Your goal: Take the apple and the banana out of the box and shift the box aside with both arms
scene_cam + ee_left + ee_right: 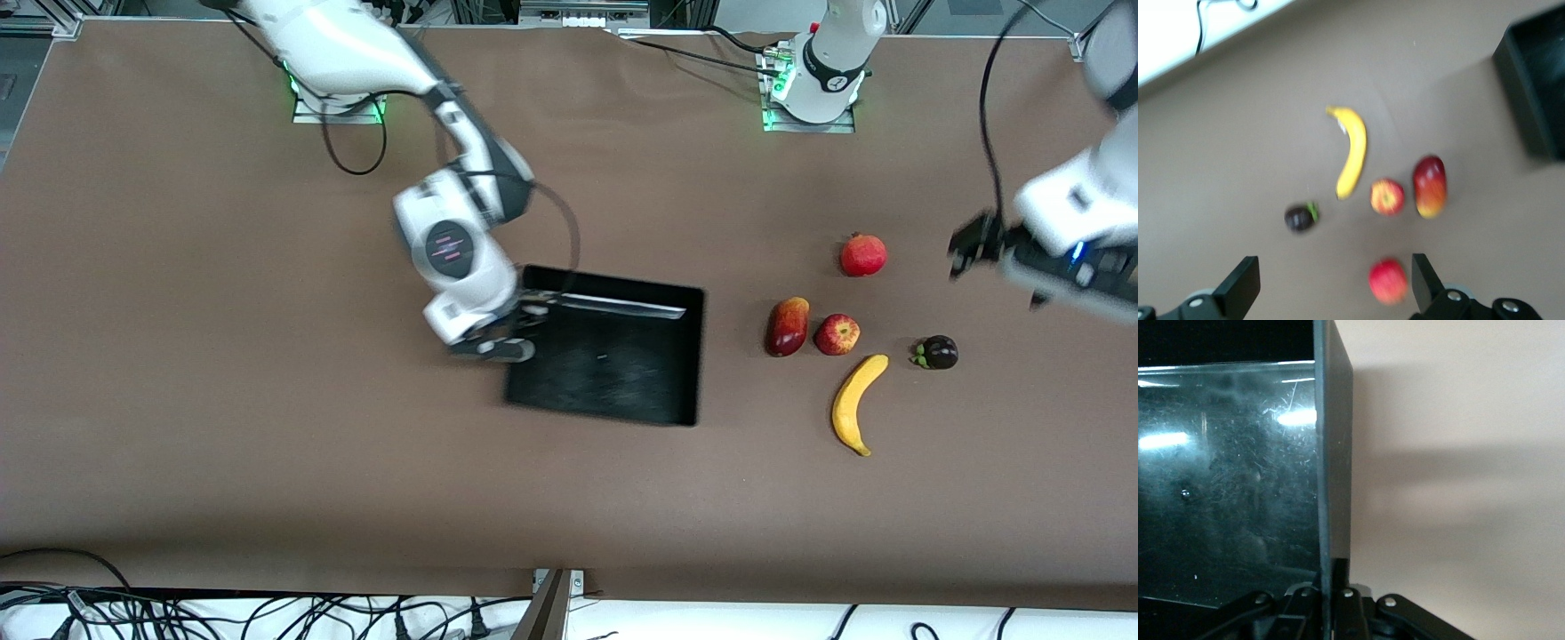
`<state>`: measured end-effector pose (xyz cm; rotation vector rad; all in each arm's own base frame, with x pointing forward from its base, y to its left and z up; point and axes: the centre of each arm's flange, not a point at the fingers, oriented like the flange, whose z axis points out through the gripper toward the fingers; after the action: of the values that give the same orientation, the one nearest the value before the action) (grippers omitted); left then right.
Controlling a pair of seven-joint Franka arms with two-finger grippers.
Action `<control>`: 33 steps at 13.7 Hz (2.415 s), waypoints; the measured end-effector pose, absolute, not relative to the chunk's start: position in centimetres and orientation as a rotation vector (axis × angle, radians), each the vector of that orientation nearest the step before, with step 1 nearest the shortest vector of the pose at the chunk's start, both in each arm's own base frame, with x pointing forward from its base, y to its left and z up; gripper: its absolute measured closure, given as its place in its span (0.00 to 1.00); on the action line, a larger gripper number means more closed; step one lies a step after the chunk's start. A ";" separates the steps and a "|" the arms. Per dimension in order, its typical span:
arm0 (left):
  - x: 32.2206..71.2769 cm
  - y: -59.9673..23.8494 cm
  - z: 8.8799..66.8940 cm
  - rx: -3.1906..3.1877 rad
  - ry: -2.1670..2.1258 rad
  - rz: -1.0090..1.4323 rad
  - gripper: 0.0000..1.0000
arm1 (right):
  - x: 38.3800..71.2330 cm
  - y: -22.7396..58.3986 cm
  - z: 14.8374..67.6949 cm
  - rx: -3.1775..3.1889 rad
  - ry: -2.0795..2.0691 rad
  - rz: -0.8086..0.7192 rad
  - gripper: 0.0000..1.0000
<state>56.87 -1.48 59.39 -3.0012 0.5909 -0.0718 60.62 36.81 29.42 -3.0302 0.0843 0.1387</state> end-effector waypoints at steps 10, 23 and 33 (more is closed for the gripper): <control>53.1 0.0 61.6 -3.122 0.277 0.008 0.00 | 64.5 1.5 34.8 -3.136 0.126 0.363 0.96; 54.5 0.0 61.2 -3.184 -0.013 -0.031 0.00 | 59.6 -6.8 30.4 -3.094 -0.024 0.405 0.58; 54.5 0.7 61.7 -3.184 -0.035 -0.046 0.00 | 60.0 -2.6 56.6 -3.086 -0.133 0.350 0.00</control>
<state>54.51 0.73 61.66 -3.1840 -0.0346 -0.0457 59.99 -2.64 56.56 -3.0864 -0.1327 0.3503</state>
